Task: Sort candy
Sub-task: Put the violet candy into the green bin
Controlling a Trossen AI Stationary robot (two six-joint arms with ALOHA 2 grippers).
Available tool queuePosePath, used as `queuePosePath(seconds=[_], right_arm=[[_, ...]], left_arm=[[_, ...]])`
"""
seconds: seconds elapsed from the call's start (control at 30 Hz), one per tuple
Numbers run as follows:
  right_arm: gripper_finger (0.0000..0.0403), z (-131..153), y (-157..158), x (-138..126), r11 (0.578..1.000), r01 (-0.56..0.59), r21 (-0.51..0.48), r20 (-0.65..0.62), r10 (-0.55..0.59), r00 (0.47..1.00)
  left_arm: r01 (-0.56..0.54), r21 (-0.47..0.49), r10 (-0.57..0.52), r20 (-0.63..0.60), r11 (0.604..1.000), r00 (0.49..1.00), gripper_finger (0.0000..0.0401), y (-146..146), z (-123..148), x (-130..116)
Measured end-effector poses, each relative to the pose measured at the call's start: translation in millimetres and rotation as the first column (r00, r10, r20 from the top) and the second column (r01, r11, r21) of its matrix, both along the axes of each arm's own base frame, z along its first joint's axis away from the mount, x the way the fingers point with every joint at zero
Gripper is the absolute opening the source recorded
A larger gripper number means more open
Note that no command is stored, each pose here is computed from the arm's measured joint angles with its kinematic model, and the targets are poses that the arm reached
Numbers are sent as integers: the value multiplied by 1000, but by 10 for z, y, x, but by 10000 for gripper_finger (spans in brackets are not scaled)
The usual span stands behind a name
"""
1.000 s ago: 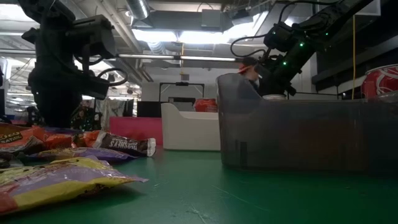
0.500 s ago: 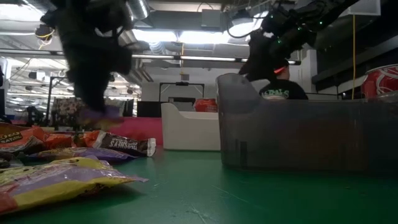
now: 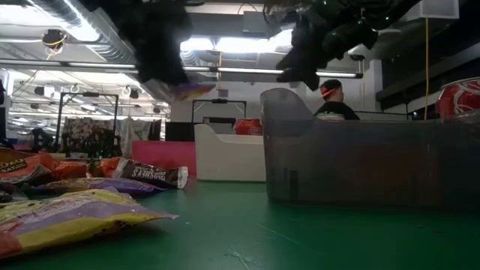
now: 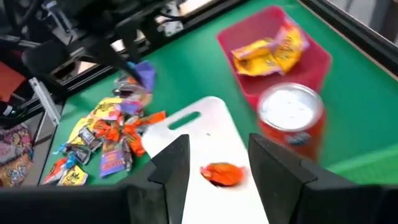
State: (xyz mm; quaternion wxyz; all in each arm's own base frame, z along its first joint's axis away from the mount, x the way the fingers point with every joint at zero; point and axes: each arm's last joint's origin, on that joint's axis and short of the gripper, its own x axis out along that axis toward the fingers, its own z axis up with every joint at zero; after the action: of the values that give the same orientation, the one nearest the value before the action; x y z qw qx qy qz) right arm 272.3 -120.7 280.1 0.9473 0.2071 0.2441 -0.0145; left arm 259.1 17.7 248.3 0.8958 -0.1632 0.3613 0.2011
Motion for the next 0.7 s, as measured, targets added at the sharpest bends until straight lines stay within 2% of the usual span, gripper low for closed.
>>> queuePosePath(seconds=[0.17, 0.37, 0.7], right_arm=[[161, 55, 242, 142, 997, -7, -78, 47, 10, 999], [161, 112, 490, 256, 985, 48, -166, 95, -32, 995], [161, 212, 771, 353, 974, 115, -195, 198, -76, 977]], left_arm=[[10, 63, -18, 136, 998, 991, 1, 68, 110, 95], [-26, 130, -8, 257, 991, 966, 2, 107, 223, 163], [-53, 147, -8, 382, 988, 924, 2, 113, 340, 219]])
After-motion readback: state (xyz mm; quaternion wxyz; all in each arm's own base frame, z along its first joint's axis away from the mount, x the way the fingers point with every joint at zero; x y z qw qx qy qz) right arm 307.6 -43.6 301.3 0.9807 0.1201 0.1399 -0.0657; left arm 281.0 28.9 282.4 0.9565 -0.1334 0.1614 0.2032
